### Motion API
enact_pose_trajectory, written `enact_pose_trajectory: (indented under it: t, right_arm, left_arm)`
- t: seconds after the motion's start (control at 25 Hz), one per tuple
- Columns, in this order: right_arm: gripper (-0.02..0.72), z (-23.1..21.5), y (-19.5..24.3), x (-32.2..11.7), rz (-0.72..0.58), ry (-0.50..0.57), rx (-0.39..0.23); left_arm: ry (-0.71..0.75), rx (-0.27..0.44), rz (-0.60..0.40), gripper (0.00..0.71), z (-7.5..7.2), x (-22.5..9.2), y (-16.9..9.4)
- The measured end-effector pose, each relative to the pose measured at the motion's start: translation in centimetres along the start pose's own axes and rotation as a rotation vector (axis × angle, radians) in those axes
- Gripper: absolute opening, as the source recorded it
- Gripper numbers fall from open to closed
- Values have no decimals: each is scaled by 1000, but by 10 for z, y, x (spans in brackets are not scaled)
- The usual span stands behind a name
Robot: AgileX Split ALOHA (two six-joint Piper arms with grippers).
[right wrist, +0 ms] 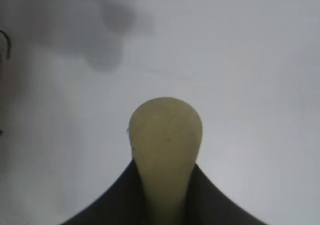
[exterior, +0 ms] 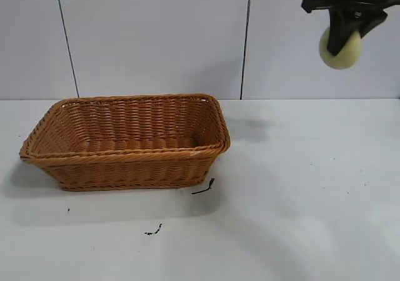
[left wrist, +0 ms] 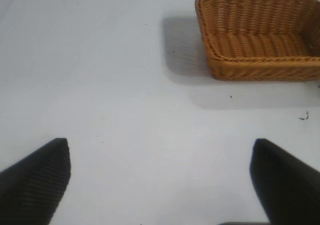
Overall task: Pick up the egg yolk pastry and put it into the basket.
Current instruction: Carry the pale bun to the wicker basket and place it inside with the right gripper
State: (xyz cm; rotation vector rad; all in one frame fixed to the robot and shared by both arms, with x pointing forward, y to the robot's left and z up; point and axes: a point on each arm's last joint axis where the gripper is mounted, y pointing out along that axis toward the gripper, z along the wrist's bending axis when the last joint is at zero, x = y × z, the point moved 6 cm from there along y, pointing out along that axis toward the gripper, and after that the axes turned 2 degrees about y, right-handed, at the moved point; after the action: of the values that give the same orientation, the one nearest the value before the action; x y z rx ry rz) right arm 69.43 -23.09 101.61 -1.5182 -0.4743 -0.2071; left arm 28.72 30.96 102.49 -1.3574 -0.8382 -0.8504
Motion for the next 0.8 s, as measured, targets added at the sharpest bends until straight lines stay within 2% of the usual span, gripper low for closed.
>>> enact_pose_trajectory:
  t: [0.24, 0.48, 0.64, 0.8]
  right_arm:
    - [85, 82, -1, 25, -51, -132, 80]
    - [85, 175, 6, 24, -91, -280, 175]
    - [85, 229, 29, 11, -106, -358, 225]
    - [85, 258, 67, -2, -96, -399, 244]
  left_arm:
    - [0, 0, 0, 696, 0, 0, 0]
    - [0, 0, 0, 696, 0, 0, 0]
    - [0, 0, 0, 696, 0, 0, 0]
    - [0, 0, 0, 696, 0, 0, 0]
